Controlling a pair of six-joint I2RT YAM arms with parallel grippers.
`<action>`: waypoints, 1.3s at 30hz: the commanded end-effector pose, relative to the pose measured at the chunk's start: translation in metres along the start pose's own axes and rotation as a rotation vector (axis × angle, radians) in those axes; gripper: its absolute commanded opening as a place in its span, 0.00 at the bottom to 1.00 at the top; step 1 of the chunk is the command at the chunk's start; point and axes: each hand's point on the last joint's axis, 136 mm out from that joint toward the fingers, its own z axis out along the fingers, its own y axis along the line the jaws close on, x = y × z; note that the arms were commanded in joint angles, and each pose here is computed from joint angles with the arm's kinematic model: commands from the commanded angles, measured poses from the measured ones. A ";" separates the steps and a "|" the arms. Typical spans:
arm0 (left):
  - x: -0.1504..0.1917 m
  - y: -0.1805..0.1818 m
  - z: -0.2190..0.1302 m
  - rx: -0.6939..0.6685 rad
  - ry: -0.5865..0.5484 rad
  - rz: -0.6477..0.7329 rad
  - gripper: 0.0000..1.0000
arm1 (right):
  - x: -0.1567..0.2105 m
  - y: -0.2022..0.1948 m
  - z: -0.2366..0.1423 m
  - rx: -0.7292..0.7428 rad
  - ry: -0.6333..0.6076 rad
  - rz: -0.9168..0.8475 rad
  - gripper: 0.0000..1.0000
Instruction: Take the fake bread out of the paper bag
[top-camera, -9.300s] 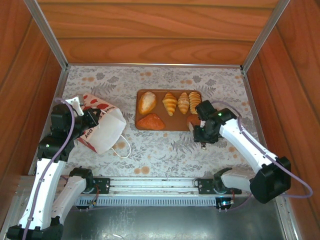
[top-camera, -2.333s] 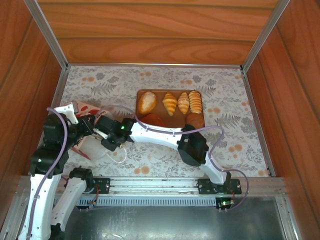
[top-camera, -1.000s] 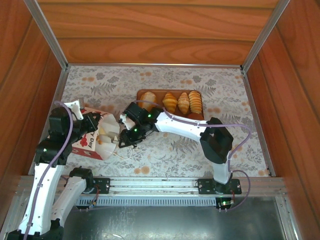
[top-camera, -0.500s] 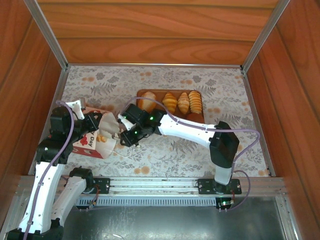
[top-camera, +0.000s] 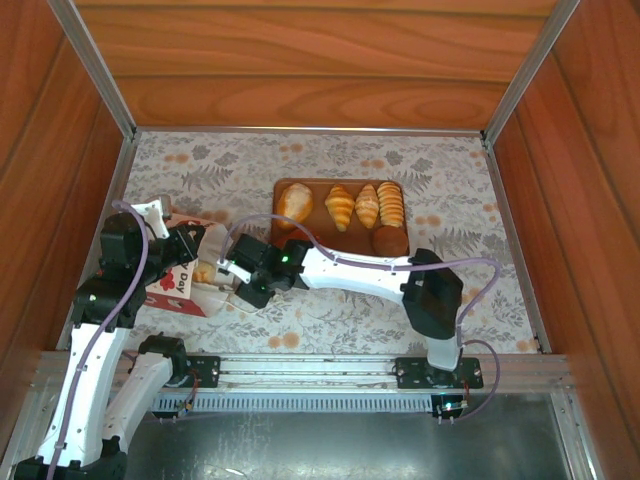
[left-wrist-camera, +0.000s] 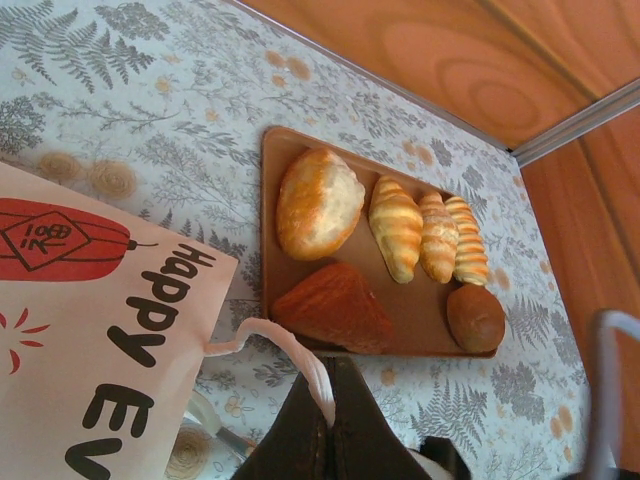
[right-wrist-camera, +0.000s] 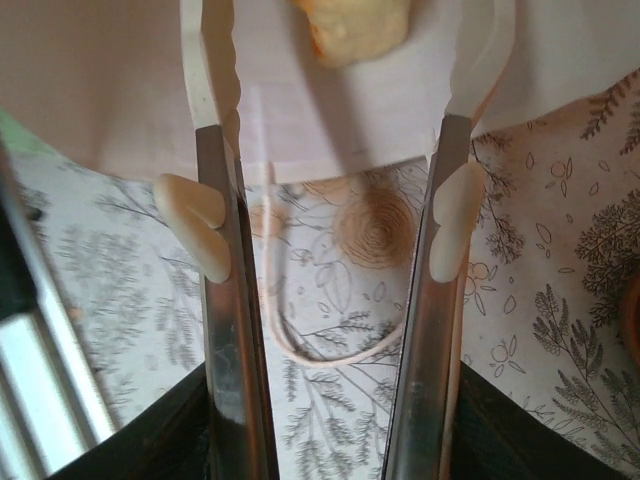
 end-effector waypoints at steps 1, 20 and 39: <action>-0.003 -0.005 -0.001 0.026 -0.024 0.004 0.00 | -0.004 -0.006 0.009 0.044 0.011 -0.070 0.54; -0.004 -0.001 -0.003 0.008 -0.042 0.001 0.00 | -0.005 0.015 -0.029 -0.117 -0.055 0.108 0.33; -0.013 0.001 -0.005 -0.015 -0.082 -0.003 0.00 | 0.060 0.017 -0.126 -0.418 0.041 0.407 0.35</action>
